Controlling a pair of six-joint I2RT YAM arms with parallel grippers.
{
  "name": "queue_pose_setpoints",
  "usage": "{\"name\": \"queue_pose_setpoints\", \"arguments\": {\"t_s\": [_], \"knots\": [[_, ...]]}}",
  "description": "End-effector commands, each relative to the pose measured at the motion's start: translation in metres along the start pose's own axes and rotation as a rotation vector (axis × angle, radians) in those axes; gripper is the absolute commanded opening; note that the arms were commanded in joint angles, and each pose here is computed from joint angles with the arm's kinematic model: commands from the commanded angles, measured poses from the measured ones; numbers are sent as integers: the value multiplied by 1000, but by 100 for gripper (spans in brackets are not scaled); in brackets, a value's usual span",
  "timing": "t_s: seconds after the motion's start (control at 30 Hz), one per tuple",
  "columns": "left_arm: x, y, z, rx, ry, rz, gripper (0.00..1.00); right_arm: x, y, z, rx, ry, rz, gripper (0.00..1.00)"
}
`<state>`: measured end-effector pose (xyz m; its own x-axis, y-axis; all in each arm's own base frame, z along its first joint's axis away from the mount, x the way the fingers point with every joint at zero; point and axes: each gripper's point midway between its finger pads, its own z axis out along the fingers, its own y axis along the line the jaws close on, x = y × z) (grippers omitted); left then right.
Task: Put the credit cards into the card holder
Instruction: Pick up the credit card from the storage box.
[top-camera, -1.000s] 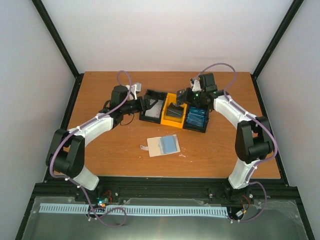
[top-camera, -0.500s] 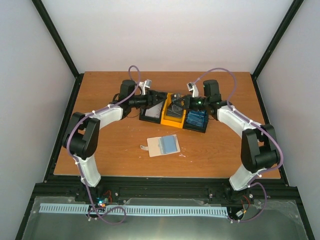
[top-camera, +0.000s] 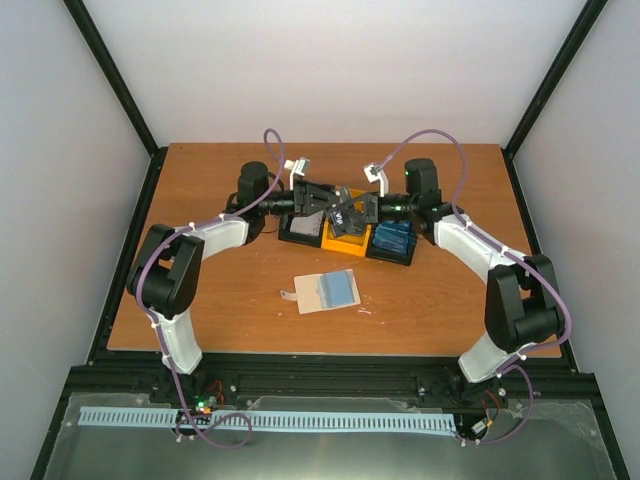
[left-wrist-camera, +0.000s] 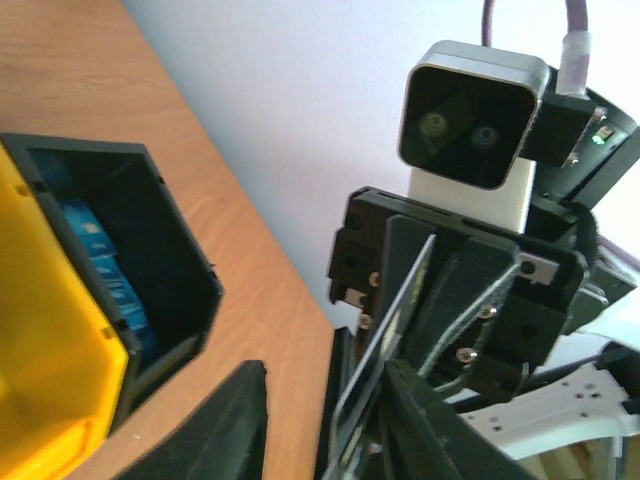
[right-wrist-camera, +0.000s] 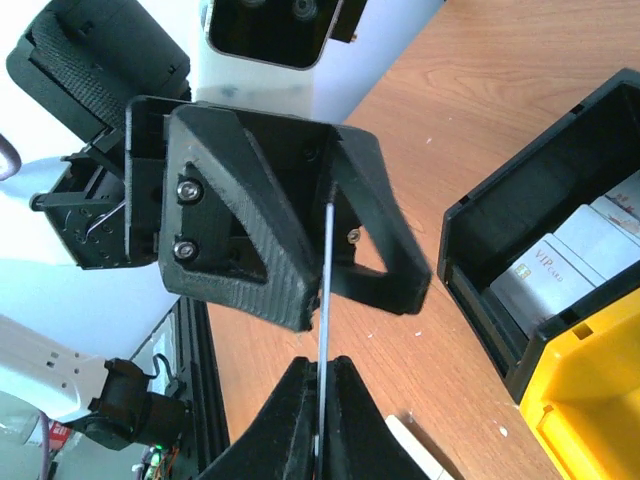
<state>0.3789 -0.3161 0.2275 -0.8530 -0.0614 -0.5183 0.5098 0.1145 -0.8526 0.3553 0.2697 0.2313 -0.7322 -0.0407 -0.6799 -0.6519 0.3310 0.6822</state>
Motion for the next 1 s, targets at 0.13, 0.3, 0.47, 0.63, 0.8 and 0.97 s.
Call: {"name": "queue_pose_setpoints", "arguments": {"t_s": [0.13, 0.3, 0.47, 0.63, 0.8, 0.97], "knots": [[2, -28, 0, 65, 6, 95, 1, -4, 3, 1, 18, -13, -25, 3], [-9, -27, 2, 35, -18, 111, 14, -7, -8, 2, 63, -30, 21, 3], [-8, -19, 2, 8, -18, 77, 46, -23, -14, -12, 100, -103, 69, 3], [0, -16, 2, 35, -13, 35, 47, -35, -19, -20, 105, -179, 178, 3], [7, -15, 6, 59, 18, -7, 46, -44, -16, -19, 48, -233, 290, 3], [9, -19, 11, 65, 30, -10, 37, -46, -12, -17, 15, -221, 316, 3]]}}
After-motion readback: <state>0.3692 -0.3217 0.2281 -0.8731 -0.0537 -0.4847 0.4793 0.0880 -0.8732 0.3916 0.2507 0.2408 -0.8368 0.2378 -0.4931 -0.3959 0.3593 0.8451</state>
